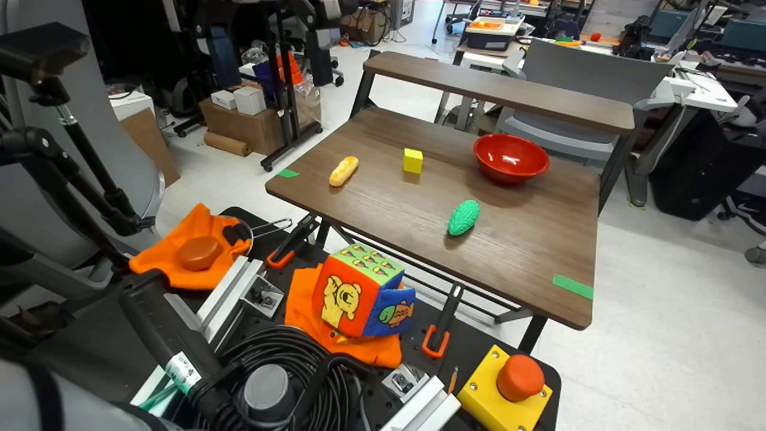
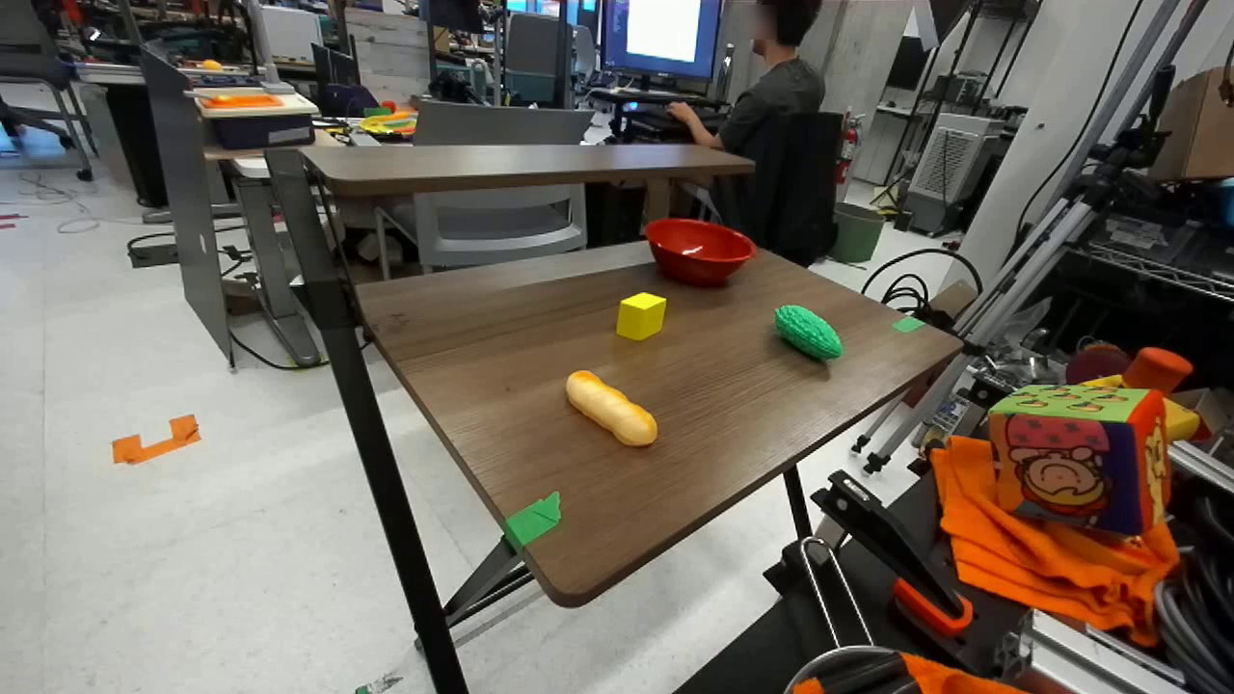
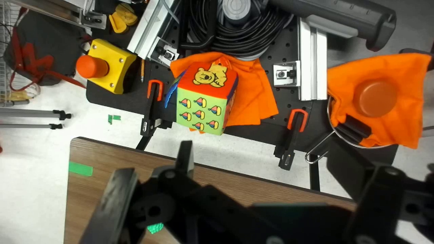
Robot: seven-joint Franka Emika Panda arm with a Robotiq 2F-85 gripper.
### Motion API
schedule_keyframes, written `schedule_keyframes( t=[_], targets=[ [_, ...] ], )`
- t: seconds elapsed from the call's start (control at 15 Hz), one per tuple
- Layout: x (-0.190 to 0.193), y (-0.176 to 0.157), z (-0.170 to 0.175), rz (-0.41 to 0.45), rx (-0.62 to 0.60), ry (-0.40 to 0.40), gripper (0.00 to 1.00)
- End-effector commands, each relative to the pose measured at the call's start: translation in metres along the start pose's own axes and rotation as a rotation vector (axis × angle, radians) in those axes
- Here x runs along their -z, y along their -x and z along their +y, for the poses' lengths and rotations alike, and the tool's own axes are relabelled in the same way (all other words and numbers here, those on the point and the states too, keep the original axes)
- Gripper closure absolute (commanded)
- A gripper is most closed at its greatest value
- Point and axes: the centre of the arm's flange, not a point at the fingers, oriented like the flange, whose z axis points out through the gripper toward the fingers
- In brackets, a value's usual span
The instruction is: Put the green object in the red bowl
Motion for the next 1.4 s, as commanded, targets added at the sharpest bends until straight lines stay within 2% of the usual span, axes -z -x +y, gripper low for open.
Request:
schedule_keyframes(
  t=[0.0,0.33,0.53,0.73,1.07,1.33],
  targets=[
    [-0.003,-0.028,0.014,0.006,-0.021,-0.033,0.00],
    [-0.057,-0.101,0.079,0.084,-0.136,-0.112,0.00],
    [-0.102,-0.137,0.120,0.086,-0.205,-0.169,0.00],
    [-0.143,-0.175,0.152,0.077,-0.204,-0.197,0.00],
    [-0.201,-0.246,0.188,0.061,-0.246,-0.201,0.00],
    [-0.236,-0.301,0.199,0.013,-0.233,-0.199,0.00]
  ],
)
